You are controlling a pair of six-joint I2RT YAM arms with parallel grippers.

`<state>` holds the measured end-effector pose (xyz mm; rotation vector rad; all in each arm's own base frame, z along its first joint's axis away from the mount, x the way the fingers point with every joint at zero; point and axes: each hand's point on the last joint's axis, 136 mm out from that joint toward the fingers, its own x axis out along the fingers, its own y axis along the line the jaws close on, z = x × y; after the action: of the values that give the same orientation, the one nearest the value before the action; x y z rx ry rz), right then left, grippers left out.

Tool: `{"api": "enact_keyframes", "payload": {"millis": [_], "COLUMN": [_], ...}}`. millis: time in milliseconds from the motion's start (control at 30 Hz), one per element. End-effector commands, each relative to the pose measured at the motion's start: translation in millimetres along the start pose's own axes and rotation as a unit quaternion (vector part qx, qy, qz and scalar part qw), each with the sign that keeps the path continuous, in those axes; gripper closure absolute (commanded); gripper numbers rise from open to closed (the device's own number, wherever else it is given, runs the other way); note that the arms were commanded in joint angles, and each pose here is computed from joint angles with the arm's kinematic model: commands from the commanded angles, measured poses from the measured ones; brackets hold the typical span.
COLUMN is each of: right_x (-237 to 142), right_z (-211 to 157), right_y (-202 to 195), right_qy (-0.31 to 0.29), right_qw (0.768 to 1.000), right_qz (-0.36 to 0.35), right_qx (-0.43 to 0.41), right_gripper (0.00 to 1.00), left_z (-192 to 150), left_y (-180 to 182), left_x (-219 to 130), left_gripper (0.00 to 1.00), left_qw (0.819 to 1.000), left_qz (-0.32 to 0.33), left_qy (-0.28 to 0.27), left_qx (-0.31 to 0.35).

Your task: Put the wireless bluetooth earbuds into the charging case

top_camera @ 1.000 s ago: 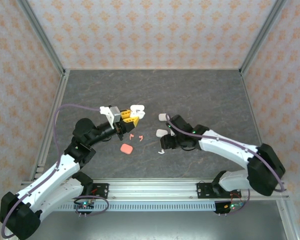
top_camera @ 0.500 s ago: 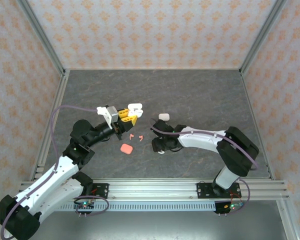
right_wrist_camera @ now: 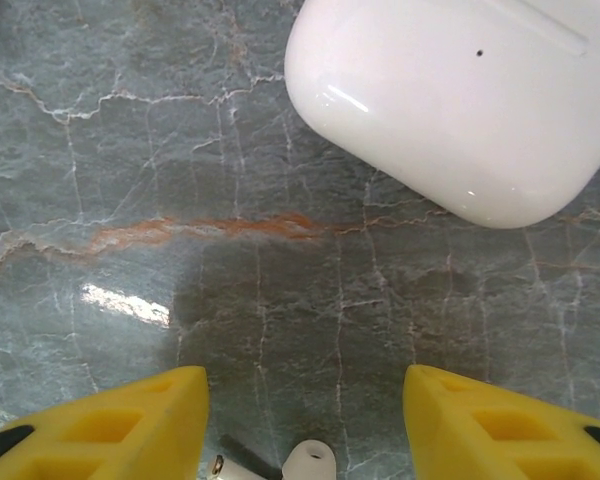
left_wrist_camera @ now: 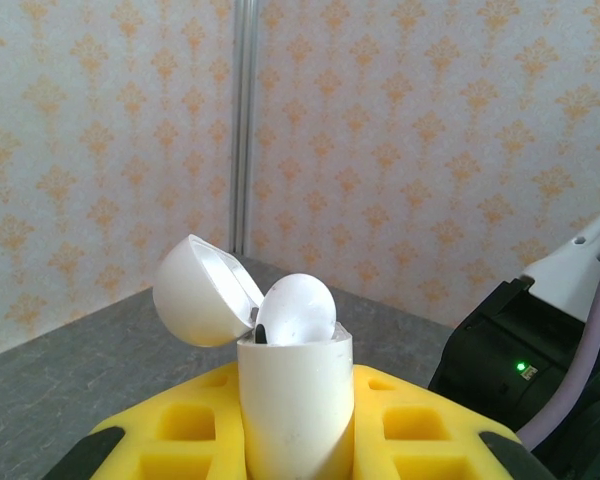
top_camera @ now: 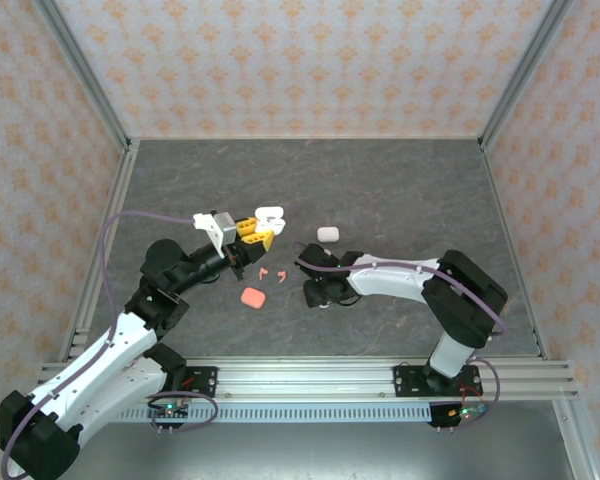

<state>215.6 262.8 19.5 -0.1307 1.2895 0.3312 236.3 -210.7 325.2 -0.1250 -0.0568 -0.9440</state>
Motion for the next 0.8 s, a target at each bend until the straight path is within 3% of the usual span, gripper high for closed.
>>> {"api": "enact_keyframes", "payload": {"millis": [0, 500, 767], "right_x": [0.1, -16.7, -44.5], "right_z": [-27.1, -51.3, -14.0], "right_y": [-11.3, -23.3, -0.5], "right_qy": [0.040, 0.060, -0.003], "right_qw": [0.999, 0.998, 0.999], "right_qz": [-0.024, -0.018, 0.034], "right_qx": [-0.003, -0.005, -0.001], "right_gripper": [0.46, 0.47, 0.44], "left_z": [5.1, 2.7, 3.4], "left_y": [-1.9, -0.3, -0.2], "left_x": [-3.3, -3.7, -4.2], "left_gripper": [1.00, 1.00, 1.00], "left_qw": [1.000, 1.000, 1.000], "left_qz": [0.003, 0.008, 0.009], "left_qy": [-0.010, -0.004, -0.003], "left_qx": [0.008, 0.008, 0.006]}}
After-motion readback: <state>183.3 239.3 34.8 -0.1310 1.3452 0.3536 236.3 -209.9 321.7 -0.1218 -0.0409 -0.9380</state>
